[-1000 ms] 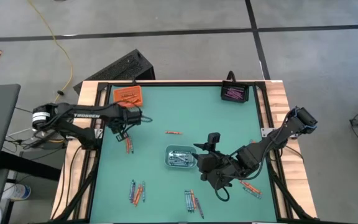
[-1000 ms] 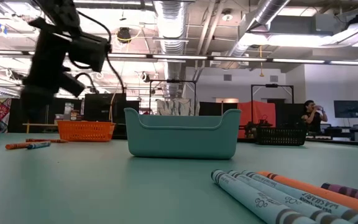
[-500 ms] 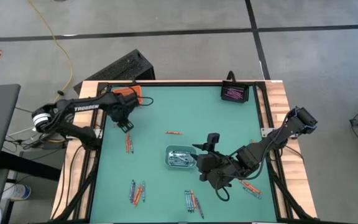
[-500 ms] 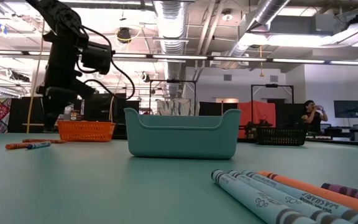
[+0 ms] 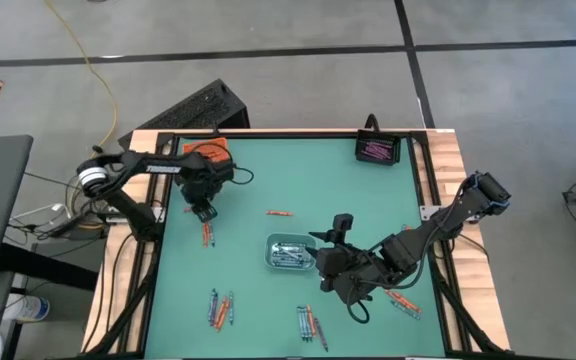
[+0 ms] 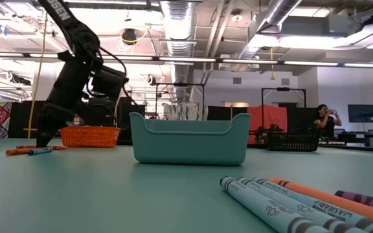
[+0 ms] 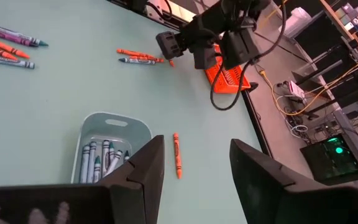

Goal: Sort crayons
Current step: Put the orange crayon into the orange bin

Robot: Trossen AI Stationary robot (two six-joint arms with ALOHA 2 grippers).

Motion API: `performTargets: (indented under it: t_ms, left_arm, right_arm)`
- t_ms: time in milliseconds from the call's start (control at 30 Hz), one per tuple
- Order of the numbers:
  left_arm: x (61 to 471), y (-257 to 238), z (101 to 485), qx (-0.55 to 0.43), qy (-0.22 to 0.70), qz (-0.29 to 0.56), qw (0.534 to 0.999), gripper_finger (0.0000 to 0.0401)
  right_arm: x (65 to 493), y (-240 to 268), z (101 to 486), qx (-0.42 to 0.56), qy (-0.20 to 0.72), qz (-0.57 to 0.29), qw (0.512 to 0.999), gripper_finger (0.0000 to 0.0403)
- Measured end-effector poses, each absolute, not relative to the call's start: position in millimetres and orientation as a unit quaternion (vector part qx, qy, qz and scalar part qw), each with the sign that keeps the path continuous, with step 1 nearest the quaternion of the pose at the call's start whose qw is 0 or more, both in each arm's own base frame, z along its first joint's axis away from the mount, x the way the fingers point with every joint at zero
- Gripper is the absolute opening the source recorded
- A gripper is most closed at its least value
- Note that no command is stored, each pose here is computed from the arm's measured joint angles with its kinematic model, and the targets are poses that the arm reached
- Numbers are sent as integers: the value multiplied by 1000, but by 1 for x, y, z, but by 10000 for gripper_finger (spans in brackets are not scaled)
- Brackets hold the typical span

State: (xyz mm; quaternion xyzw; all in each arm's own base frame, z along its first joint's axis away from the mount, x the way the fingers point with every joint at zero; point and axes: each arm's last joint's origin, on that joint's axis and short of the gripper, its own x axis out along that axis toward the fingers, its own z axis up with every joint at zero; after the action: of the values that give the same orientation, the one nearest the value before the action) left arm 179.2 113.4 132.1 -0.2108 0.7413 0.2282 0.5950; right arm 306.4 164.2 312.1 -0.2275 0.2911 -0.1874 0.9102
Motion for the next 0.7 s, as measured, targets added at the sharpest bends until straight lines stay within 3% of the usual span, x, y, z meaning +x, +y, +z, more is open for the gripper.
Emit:
performTargets:
  t_ms: [167, 400, 533, 700]
  left_arm:
    - [187, 108, 122, -189, 766, 215, 575, 116]
    - [201, 100, 133, -147, 758, 203, 602, 15]
    - [209, 98, 138, -138, 747, 199, 619, 7]
    - [213, 96, 148, -127, 760, 187, 609, 3]
  right_arm:
    - [306, 164, 312, -228, 291, -187, 910, 182]
    - [306, 164, 312, -228, 291, -187, 910, 182]
    - [306, 165, 312, -225, 294, -179, 911, 182]
    - [306, 165, 312, -225, 295, -178, 911, 182]
